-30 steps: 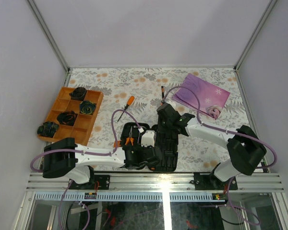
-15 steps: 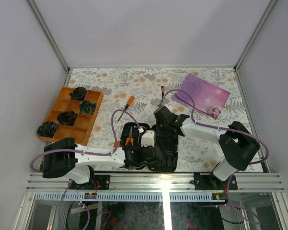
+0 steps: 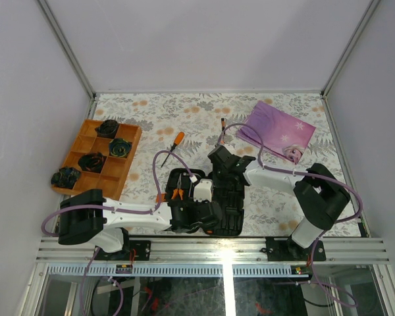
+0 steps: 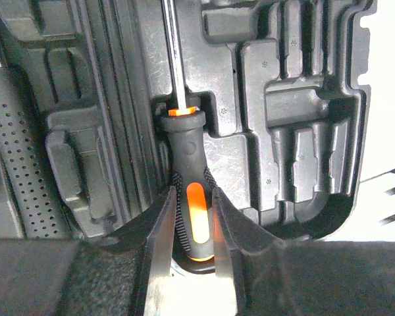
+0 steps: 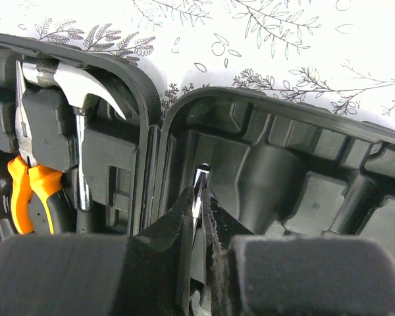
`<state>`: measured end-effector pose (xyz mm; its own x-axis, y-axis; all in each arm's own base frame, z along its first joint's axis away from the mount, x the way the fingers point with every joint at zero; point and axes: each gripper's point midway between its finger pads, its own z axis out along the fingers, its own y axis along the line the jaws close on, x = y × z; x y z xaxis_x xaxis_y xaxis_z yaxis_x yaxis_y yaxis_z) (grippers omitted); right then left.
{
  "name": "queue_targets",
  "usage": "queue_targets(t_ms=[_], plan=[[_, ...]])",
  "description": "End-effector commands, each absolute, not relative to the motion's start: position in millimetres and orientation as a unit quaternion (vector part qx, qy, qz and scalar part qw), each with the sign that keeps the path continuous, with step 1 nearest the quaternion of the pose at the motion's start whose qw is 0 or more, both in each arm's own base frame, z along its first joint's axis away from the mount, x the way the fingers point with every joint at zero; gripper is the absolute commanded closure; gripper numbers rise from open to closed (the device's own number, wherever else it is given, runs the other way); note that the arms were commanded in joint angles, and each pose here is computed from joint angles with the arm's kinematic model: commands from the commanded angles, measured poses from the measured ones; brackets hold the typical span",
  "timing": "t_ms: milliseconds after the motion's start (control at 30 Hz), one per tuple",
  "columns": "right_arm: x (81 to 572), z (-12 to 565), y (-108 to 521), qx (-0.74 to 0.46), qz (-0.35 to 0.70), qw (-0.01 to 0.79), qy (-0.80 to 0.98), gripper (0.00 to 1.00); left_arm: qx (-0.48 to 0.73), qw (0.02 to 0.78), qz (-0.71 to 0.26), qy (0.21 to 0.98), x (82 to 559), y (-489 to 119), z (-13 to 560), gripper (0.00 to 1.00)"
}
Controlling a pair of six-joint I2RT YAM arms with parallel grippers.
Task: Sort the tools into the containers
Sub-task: Adjust the screwdriver in the storage box.
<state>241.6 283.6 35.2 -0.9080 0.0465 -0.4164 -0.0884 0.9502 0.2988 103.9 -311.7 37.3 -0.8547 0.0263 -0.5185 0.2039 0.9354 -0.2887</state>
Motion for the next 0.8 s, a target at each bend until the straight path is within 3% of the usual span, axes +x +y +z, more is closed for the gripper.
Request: queue_targets(t_ms=[0,167,400,767], plan=[[245.8,27.9,283.9,-0.017,0.135,0.218,0.967,0.92,0.123,0.163,-0.062,0.977,59.2,-251.8,-11.4,1.0],[237.7,19.5,278.1,-0.031,0.109,0.19,0.975,1.0,0.125,0.16,-0.063,0.977,57.4,-252.4,-13.2,1.0],[213.0,-13.4,266.5,-0.061,0.072,0.113,0.989,1.0,0.139,0.149,-0.063,0.977,52.3,-252.7,-18.6,1.0],[199.5,-37.0,251.9,-0.076,0.024,0.074,0.994,1.0,0.141,0.145,-0.062,0.977,51.6,-254.8,-18.8,1.0]])
